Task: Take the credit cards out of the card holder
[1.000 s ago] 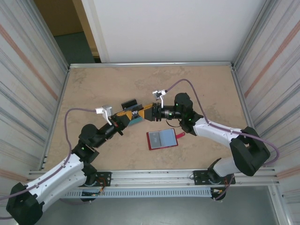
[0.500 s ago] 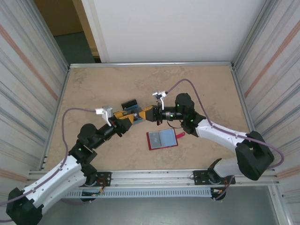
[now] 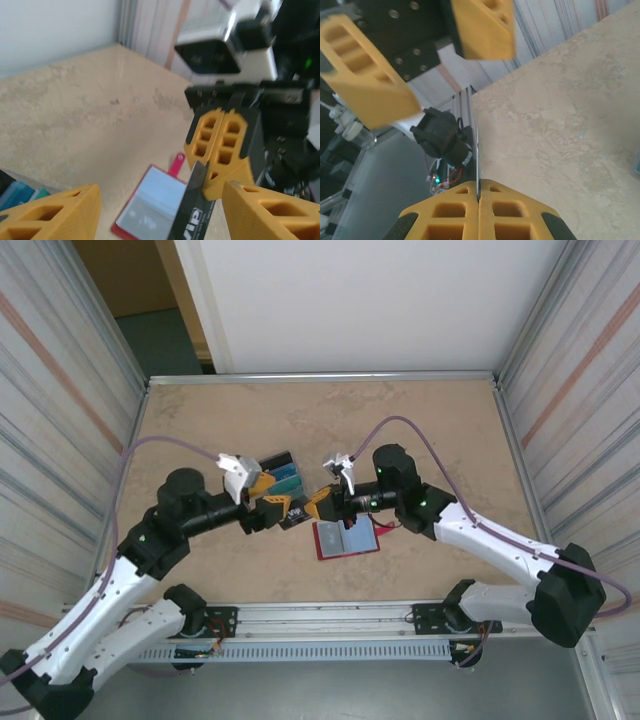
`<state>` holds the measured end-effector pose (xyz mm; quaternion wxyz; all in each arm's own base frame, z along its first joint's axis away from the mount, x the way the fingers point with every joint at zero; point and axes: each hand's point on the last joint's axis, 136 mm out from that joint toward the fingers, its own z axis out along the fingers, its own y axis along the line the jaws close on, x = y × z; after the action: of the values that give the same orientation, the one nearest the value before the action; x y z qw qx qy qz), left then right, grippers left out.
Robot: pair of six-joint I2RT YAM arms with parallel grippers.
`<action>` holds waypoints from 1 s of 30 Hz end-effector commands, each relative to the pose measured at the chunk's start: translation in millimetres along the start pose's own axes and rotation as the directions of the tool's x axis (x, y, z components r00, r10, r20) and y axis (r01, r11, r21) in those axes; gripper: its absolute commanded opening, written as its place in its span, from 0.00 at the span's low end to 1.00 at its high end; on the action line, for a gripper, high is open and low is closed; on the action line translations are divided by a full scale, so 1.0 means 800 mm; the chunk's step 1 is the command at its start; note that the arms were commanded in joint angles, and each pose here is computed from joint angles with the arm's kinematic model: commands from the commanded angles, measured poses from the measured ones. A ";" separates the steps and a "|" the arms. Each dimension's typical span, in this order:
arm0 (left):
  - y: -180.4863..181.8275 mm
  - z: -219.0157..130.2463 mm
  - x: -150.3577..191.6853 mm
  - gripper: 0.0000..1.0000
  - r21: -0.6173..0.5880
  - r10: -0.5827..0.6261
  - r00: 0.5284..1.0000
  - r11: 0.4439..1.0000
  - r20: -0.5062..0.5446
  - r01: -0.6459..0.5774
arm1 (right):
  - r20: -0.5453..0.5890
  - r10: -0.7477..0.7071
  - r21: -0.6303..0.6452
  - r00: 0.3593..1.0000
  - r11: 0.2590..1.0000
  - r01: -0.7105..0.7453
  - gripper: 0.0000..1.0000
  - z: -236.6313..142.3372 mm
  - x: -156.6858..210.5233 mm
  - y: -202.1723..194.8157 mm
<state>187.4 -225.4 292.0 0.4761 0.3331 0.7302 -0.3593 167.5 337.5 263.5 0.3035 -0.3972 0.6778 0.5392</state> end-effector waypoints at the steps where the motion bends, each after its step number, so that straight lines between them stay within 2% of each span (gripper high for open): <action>1: -0.021 0.004 0.022 0.64 0.107 0.076 0.991 0.992 -0.110 -0.064 | 0.010 -0.085 0.006 0.996 0.996 0.085 0.00 -0.009 -0.013 0.018; 4: -0.027 0.010 0.029 0.61 0.153 0.089 0.985 0.986 -0.146 -0.066 | 0.011 -0.090 0.009 0.996 0.996 0.090 0.00 -0.011 -0.012 0.020; 8: -0.028 0.016 0.034 0.50 0.173 0.094 0.982 0.983 -0.166 -0.065 | 0.012 -0.091 0.023 0.996 0.996 0.090 0.00 -0.011 -0.011 0.018; 13: -0.023 0.021 0.036 0.02 0.165 0.101 0.981 0.983 -0.165 -0.073 | 0.015 -0.089 0.046 0.996 0.995 0.088 0.00 -0.012 -0.013 0.012; 15: -0.017 0.023 0.036 0.00 0.138 0.112 0.981 0.986 -0.159 -0.090 | 0.019 -0.083 0.071 0.996 0.994 0.082 0.07 -0.013 -0.015 0.007; 19: 0.015 0.028 0.034 0.00 0.002 0.152 0.976 0.988 -0.156 -0.154 | 0.037 -0.052 0.162 0.998 0.986 0.045 0.38 -0.022 -0.020 -0.015; 20: 0.027 0.029 0.035 0.00 -0.046 0.165 0.973 0.984 -0.163 -0.174 | 0.045 -0.040 0.188 0.998 0.982 0.031 0.43 -0.025 -0.022 -0.022; 24: 0.084 0.031 0.038 0.00 -0.218 0.217 0.954 0.941 -0.206 -0.261 | 0.102 0.013 0.279 0.995 0.959 -0.041 0.57 -0.042 -0.030 -0.048; 29: 0.147 0.039 0.038 0.00 -0.291 0.223 0.948 0.913 -0.229 -0.285 | 0.157 0.037 0.380 0.987 0.920 -0.095 0.70 -0.058 -0.035 -0.072; 30: 0.158 0.042 0.039 0.00 -0.299 0.233 0.943 0.906 -0.236 -0.299 | 0.163 0.040 0.400 0.986 0.911 -0.103 0.81 -0.061 -0.035 -0.077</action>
<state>274.0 -191.6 226.4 0.4667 0.3641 0.7878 -0.1704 224.2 300.0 263.3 0.3885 -0.2956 0.7512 0.4444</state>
